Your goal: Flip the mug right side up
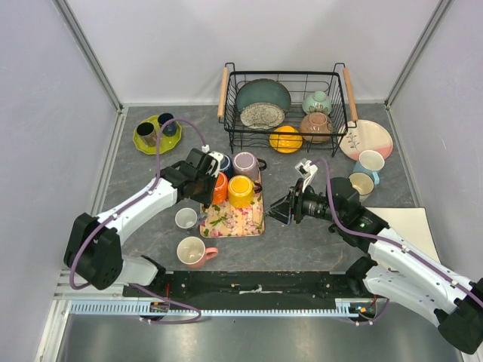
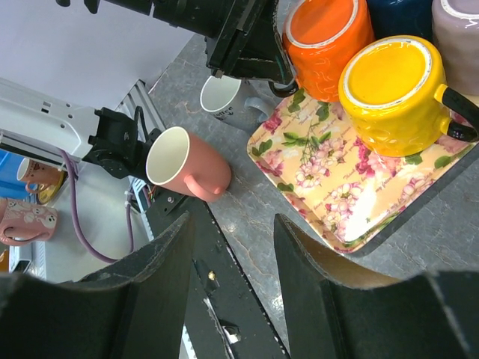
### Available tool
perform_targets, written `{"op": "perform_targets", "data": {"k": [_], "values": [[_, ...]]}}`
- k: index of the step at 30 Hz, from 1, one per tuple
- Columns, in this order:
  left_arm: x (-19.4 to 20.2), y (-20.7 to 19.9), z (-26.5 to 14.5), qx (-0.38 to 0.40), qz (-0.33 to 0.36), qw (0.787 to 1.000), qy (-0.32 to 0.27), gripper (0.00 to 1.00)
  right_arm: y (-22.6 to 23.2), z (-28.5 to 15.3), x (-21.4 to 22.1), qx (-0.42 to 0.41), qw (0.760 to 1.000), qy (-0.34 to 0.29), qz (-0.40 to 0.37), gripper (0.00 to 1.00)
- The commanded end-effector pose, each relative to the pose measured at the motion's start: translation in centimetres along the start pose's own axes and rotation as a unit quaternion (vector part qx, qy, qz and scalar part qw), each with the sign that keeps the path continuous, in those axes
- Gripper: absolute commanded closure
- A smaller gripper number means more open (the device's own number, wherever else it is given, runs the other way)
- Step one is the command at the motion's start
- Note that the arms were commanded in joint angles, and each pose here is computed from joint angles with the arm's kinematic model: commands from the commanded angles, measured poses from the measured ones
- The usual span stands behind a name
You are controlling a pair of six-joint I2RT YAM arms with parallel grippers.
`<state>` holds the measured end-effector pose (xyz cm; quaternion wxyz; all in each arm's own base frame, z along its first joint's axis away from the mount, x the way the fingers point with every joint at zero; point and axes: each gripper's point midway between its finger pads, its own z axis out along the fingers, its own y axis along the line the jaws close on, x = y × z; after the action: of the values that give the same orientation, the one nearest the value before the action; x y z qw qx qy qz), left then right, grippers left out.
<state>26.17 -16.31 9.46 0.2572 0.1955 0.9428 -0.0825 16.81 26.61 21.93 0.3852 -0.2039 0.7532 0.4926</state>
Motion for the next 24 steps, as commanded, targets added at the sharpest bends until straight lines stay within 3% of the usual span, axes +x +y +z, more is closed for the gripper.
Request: {"op": "perform_targets", "data": {"k": [1, 12, 24], "values": [[-2.7, -0.3, 0.6, 0.025, 0.025, 0.998, -0.046, 0.98, 0.5, 0.1, -1.2, -0.004, 1.000, -0.017, -0.017, 0.46], [-2.6, 1.1, 2.2, 0.005, 0.029, 0.999, -0.023, 0.95, 0.1, 0.3, -0.7, 0.000, 1.000, -0.011, -0.012, 0.46], [-2.6, 2.6, 1.5, -0.039, 0.018, 0.999, -0.013, 0.70, -0.2, 0.6, -0.5, 0.002, 1.000, -0.003, -0.010, 0.46]]}}
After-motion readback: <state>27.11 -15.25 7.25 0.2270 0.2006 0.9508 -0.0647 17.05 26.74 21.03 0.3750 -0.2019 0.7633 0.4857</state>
